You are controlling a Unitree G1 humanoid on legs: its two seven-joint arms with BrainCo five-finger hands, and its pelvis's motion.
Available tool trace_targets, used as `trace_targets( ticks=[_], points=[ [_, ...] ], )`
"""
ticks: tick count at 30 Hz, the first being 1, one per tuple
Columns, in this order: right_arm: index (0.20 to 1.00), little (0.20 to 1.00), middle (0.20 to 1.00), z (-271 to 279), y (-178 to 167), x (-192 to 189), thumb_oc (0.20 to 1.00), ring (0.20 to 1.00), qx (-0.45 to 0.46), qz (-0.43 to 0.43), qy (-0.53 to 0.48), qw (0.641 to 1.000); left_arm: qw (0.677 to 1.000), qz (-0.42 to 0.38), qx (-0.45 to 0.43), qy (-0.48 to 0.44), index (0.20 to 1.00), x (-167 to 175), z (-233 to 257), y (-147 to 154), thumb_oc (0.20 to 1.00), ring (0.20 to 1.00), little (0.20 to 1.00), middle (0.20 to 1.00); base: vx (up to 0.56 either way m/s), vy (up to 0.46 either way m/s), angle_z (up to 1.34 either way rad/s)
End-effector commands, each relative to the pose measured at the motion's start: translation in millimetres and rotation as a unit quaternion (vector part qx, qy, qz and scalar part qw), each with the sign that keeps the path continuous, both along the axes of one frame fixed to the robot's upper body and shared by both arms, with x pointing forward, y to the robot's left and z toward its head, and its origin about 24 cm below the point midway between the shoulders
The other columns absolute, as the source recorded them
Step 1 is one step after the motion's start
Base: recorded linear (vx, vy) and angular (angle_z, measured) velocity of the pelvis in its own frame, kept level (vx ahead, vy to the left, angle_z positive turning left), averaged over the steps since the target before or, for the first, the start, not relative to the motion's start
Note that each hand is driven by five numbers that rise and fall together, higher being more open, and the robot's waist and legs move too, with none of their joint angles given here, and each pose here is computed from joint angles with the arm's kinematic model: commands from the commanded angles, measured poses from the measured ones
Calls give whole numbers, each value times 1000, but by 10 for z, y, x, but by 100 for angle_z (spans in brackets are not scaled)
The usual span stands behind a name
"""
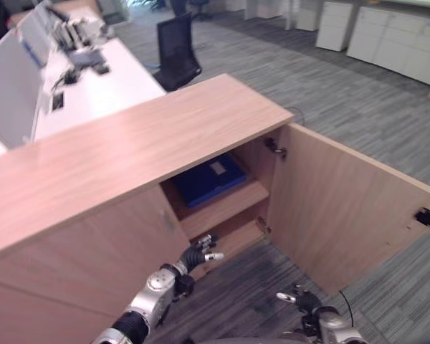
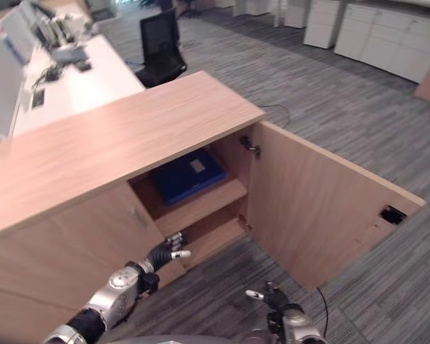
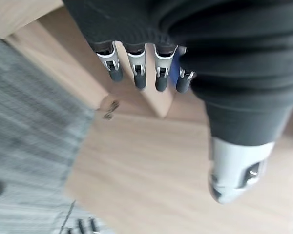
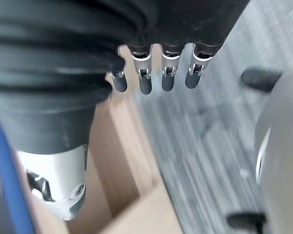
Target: Put the empty folder in the office cabinet
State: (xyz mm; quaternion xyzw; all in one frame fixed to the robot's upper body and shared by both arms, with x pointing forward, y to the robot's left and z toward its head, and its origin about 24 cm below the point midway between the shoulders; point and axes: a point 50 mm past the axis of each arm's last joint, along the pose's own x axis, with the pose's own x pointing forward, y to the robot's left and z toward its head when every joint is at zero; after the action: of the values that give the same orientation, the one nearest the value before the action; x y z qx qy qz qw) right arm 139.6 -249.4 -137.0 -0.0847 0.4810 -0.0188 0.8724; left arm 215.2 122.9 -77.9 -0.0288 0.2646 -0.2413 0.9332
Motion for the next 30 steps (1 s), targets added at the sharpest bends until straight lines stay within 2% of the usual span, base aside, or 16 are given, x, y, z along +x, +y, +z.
trace_targets(
  ticks=[1, 4, 14, 17, 21, 26, 30],
  points=[
    [1000, 1000, 1000, -36, 387, 178, 1000, 1000, 52, 12, -20, 998, 997, 35, 54, -39, 1000, 146, 73, 347, 1000, 1000, 1000, 1000, 82, -395, -70],
    [1000, 1000, 1000, -29, 228, 118, 1000, 1000, 37, -5, -17, 999, 990, 125, 61, 38, 1000, -103, -214, 574, 1000, 1000, 1000, 1000, 103, -430, -108],
    [1000, 1000, 1000, 176, -322, 219, 1000, 1000, -8, -101, -64, 993, 970, 186, 98, 124, 1000, -466, -506, 797, 1000, 1000, 1000, 1000, 88, -144, -46],
    [1000, 1000, 1000, 357, -539, 401, 1000, 1000, -34, -112, -99, 988, 964, 179, 130, 146, 1000, -640, -568, 939, 1000, 1000, 1000, 1000, 112, -14, -49],
    [1000, 1000, 1000, 883, -872, 928, 1000, 1000, -79, -112, -188, 973, 960, 160, 160, 166, 1000, -833, -611, 1058, 1000, 1000, 1000, 1000, 52, 67, 0],
    [1000, 1000, 1000, 1152, -835, 1261, 1000, 1000, -88, -84, -232, 965, 956, 150, 173, 180, 1000, -937, -640, 1094, 1000, 1000, 1000, 1000, 3, 52, 16],
    [1000, 1000, 1000, 1245, -675, 1462, 1000, 1000, -80, -55, -250, 963, 952, 149, 184, 194, 1000, -1018, -665, 1134, 1000, 1000, 1000, 1000, 2, 37, 4]
  ],
)
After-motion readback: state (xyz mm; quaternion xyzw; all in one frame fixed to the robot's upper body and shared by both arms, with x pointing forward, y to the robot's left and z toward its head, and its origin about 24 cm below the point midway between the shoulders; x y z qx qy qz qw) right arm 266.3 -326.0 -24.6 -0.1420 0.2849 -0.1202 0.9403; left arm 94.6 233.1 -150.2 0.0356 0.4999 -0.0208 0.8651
